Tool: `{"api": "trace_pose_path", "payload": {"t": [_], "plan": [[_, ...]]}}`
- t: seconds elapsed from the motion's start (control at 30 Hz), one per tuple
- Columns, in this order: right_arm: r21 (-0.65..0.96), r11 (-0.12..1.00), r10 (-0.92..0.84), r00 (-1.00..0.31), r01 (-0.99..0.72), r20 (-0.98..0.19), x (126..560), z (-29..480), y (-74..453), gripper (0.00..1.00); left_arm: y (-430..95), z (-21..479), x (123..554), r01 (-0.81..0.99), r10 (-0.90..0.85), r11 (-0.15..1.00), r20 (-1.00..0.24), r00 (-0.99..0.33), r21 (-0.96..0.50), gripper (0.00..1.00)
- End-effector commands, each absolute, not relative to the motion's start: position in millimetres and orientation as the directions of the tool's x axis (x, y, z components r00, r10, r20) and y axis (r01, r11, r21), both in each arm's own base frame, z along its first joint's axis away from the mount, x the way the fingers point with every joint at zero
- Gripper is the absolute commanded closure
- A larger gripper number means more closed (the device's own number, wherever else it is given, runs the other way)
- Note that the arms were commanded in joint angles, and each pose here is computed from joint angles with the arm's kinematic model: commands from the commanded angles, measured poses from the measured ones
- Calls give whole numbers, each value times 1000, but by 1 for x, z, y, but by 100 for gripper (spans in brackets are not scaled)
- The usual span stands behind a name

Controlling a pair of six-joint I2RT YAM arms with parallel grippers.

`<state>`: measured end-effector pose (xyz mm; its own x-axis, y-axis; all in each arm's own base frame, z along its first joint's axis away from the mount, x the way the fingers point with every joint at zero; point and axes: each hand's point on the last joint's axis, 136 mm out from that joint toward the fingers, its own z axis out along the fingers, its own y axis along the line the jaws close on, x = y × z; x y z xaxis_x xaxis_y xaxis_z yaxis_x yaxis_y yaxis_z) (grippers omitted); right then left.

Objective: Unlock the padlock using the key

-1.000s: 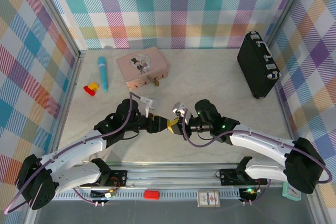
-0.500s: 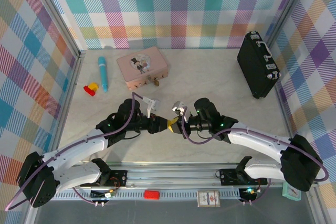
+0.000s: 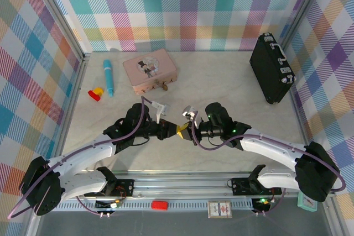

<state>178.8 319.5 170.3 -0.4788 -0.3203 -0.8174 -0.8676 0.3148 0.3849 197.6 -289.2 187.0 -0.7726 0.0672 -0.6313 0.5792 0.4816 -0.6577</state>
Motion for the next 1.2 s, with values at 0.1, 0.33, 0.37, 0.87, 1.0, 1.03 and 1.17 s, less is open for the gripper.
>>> {"api": "trace_pose_path", "payload": {"t": [0.1, 0.33, 0.37, 0.87, 1.0, 1.03, 1.17], "plan": [[369, 269, -254, -435, -890, -864, 185, 196, 329, 100, -298, 195, 197, 598, 81, 459, -640, -764, -657, 94], [364, 317, -250, -447, -876, -859, 192, 194, 323, 100, -294, 191, 208, 565, 40, 511, -639, -768, -648, 100], [363, 337, -249, -454, -869, -856, 194, 193, 321, 100, -293, 191, 210, 556, 29, 525, -640, -768, -644, 100], [827, 533, 507, -715, -178, -481, 258, 177, 242, 27, -250, 189, 289, 102, -469, 692, -552, -689, -715, 100], [877, 406, 503, -738, -256, -449, 259, 203, 258, 18, -277, 210, 287, 217, -481, 566, -532, -697, -796, 100], [875, 382, 481, -745, -296, -462, 258, 212, 264, 16, -283, 215, 286, 236, -475, 541, -525, -706, -808, 100], [861, 315, 428, -749, -400, -505, 261, 230, 274, 9, -296, 231, 280, 268, -462, 531, -540, -704, -804, 100]]}}
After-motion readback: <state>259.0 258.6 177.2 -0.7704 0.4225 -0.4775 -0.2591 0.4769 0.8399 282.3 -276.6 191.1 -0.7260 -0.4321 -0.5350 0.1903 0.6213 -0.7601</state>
